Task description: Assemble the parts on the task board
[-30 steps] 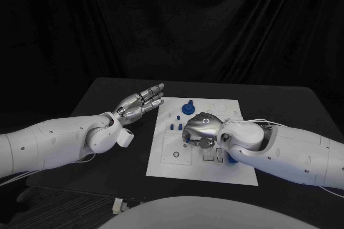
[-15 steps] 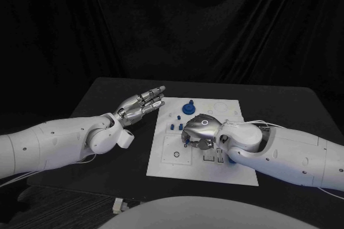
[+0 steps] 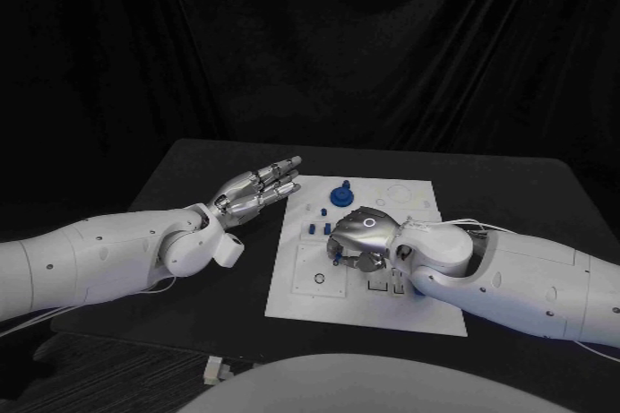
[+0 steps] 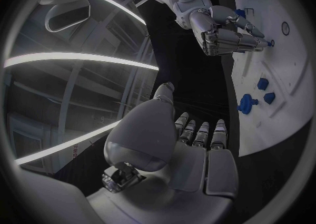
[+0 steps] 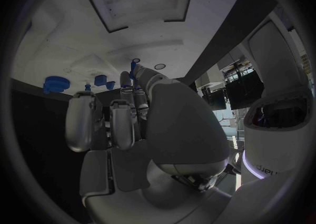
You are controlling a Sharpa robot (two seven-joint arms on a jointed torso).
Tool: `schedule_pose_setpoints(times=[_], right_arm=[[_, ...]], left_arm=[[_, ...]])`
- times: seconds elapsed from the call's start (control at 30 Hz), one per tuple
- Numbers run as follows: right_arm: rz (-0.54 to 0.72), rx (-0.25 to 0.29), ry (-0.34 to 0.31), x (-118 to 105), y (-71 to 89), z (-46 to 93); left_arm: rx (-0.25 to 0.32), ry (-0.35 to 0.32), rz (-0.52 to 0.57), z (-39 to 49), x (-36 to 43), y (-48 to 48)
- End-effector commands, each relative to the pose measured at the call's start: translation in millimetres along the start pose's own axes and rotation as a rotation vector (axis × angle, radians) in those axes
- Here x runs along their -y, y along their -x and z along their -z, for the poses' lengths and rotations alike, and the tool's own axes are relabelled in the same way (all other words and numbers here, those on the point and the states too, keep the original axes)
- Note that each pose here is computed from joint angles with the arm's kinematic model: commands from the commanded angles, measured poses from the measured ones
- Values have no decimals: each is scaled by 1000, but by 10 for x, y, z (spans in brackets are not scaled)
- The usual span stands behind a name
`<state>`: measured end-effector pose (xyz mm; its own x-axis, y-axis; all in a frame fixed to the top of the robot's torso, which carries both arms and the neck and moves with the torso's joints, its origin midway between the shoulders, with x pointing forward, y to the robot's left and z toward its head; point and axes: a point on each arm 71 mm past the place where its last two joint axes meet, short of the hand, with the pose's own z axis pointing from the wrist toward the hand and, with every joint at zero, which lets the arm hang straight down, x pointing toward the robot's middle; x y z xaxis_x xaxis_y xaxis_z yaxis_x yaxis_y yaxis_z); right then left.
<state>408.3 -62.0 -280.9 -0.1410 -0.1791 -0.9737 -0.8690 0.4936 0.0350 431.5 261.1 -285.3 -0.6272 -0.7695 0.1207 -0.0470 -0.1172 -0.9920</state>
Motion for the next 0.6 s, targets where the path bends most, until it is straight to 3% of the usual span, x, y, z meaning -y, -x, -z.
schedule_pose_setpoints(times=[0.03, 0.6], right_arm=[[7, -9, -11, -10, -13, -4], [5, -25, -12, -25, -25, -12]], left_arm=[[-10, -61, 19, -3, 37, -16], [-16, -50, 24, -8, 22, -18]])
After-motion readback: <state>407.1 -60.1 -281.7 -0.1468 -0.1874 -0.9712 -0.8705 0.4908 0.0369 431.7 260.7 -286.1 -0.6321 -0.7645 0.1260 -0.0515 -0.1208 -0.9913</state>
